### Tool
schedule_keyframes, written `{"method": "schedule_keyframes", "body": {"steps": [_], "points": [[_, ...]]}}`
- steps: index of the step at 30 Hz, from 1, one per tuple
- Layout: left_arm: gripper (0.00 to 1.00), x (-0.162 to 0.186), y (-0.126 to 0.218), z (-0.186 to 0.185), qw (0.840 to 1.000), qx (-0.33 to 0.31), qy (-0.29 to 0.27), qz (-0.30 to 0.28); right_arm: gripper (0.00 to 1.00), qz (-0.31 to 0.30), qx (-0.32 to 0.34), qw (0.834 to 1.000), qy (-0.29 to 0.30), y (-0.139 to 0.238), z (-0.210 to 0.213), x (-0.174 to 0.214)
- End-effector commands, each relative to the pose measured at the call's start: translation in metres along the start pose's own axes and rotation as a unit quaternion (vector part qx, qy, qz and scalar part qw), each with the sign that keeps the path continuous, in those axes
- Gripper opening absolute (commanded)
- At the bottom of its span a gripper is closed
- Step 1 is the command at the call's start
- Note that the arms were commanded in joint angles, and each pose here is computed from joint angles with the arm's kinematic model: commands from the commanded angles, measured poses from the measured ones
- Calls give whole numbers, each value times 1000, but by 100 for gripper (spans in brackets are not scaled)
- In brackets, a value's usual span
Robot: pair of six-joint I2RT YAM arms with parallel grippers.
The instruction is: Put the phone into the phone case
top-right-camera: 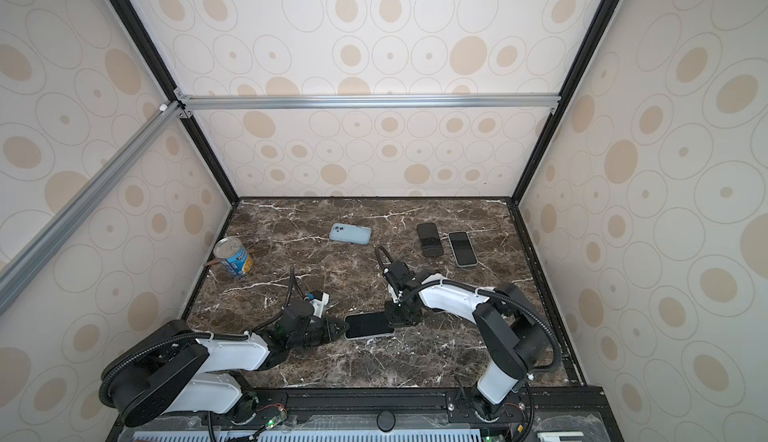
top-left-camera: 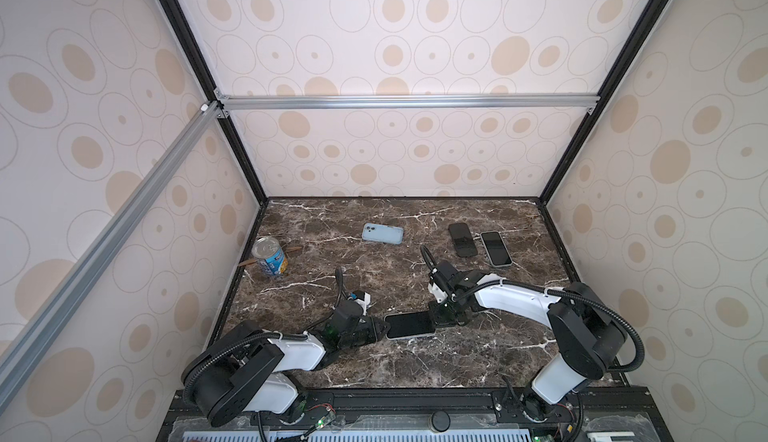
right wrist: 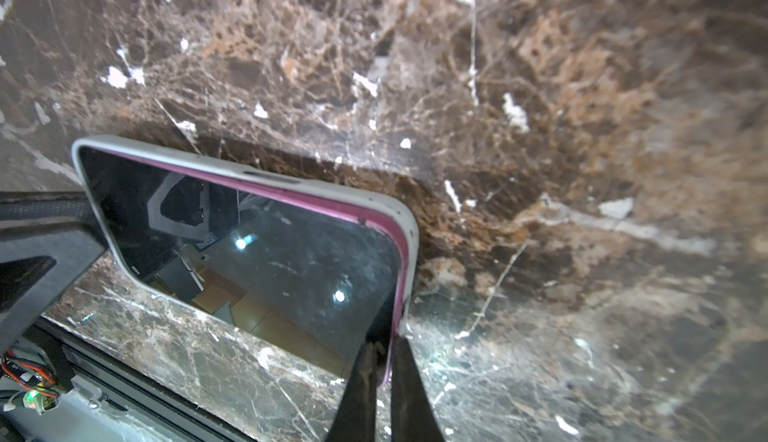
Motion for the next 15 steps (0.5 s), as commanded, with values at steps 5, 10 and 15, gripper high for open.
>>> {"method": "schedule_keyframes", "body": {"steps": [5, 10, 15], "points": [[24, 13, -1, 24, 998, -60, 18, 29, 9, 188, 77, 979, 3, -93, -25, 69], [24, 13, -1, 23, 998, -59, 18, 29, 9, 195, 85, 977, 6, -98, -28, 70], [23, 12, -1, 22, 998, -61, 16, 28, 9, 202, 91, 975, 8, -103, -30, 70]]}}
Point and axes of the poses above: each gripper's point midway between its finger pads, its own y axis back along the fingers, its own z axis along the line the jaws close on, x = y × z, the point moved 10 cm from there along y, back along the fingers, and after that the axes turned 15 degrees about y, right-handed, at the moved point
